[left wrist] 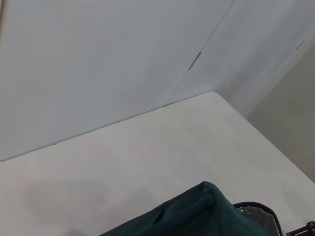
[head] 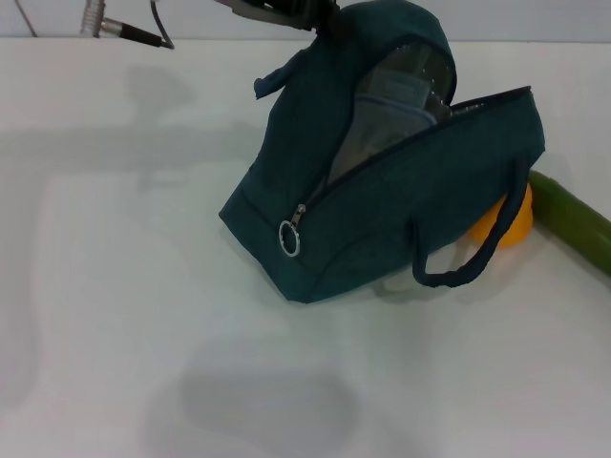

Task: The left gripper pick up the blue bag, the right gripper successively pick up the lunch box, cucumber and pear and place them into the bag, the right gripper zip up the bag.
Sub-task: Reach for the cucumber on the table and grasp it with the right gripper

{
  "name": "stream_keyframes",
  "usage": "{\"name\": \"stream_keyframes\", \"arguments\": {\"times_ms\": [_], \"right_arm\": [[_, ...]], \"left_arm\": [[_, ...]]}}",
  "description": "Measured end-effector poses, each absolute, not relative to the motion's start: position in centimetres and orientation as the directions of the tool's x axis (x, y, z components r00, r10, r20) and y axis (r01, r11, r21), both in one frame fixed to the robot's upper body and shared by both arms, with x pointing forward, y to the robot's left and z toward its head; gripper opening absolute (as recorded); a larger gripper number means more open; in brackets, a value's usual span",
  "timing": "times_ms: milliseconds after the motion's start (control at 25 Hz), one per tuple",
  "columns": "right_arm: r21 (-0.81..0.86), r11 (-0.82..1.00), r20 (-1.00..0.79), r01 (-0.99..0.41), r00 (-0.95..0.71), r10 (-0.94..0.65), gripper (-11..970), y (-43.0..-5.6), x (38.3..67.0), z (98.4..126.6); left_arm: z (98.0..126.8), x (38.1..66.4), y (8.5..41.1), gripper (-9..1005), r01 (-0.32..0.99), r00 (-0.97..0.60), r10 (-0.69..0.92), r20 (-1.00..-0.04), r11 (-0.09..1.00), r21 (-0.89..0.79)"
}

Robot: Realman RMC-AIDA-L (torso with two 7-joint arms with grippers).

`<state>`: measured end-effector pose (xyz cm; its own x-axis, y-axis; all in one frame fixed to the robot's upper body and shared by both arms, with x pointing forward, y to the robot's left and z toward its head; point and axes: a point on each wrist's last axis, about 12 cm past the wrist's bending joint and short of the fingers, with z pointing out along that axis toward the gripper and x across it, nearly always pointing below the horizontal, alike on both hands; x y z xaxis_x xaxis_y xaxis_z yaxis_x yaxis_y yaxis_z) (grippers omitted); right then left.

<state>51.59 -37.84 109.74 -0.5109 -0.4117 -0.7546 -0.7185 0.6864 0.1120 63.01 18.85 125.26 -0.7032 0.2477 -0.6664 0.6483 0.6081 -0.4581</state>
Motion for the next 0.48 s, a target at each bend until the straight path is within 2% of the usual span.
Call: {"name": "stream_keyframes", "arguments": {"times_ms": [480], "right_arm": [[0.124, 0.691, -0.784, -0.713, -0.497, -0.372, 452, -38.9, 51.0, 111.2]], "left_arm": [[125.3, 62.9, 18.9, 48, 0.662, -0.691, 0.253, -0.677, 0.598, -0.452]]}}
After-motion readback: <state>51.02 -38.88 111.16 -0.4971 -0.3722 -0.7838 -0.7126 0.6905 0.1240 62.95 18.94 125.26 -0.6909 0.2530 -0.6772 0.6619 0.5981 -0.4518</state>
